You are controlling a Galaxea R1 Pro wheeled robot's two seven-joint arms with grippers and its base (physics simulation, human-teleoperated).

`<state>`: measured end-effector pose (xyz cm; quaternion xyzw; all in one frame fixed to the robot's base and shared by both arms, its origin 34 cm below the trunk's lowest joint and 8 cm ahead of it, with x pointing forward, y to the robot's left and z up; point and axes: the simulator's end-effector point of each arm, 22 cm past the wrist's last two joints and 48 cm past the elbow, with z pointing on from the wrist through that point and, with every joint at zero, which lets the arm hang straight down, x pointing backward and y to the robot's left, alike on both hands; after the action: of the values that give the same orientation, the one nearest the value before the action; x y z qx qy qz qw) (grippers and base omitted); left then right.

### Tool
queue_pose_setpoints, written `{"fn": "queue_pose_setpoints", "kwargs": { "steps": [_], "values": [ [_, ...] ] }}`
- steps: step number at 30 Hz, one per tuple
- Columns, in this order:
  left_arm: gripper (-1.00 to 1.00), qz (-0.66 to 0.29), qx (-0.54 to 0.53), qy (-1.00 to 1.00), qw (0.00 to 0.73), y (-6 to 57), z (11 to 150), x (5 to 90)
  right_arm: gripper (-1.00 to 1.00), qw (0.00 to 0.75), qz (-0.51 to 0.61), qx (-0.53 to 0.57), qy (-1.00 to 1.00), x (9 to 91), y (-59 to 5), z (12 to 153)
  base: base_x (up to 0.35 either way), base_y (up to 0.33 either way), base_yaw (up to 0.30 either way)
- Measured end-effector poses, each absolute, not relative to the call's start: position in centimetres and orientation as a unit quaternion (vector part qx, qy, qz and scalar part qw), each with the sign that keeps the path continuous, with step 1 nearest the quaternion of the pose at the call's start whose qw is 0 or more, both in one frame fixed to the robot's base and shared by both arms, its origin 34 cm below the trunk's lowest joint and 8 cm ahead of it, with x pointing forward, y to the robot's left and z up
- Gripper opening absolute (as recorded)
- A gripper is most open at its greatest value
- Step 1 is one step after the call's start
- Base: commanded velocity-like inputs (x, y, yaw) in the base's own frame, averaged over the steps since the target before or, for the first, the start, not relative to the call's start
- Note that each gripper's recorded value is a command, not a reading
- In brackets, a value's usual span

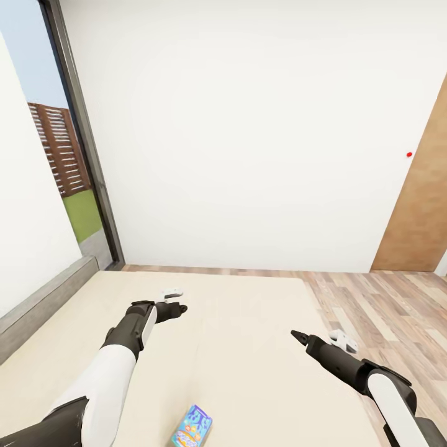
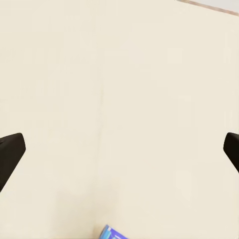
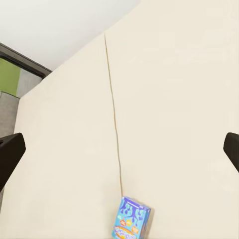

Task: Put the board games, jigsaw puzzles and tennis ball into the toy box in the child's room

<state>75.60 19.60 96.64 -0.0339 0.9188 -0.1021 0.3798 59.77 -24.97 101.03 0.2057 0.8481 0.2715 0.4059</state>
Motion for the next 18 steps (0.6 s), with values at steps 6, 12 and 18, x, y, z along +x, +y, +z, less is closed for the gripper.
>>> {"fn": "queue_pose_setpoints", "kwargs": {
  "steps": [6, 12, 18],
  "values": [
    [1.0, -0.101, -0.034, 0.92, 0.378, 19.6, 96.4, 75.6, 1.0, 0.405, 0.271, 0.207, 0.848, 59.8, -25.1, 100.9, 0.005, 0.01, 0.026],
    [1.0, -0.099, -0.034, 0.921, 0.375, 19.6, 95.8, 75.6, 1.0, 0.4, 0.27, 0.208, 0.851, 59.8, -25.2, 100.5, 0.001, 0.002, 0.057],
    [1.0, -0.098, -0.034, 0.923, 0.37, 19.7, 95.2, 75.5, 1.0, 0.396, 0.268, 0.21, 0.853, 59.8, -25.3, 100.1, 0.0, 0.0, 0.066]
  ]
}}
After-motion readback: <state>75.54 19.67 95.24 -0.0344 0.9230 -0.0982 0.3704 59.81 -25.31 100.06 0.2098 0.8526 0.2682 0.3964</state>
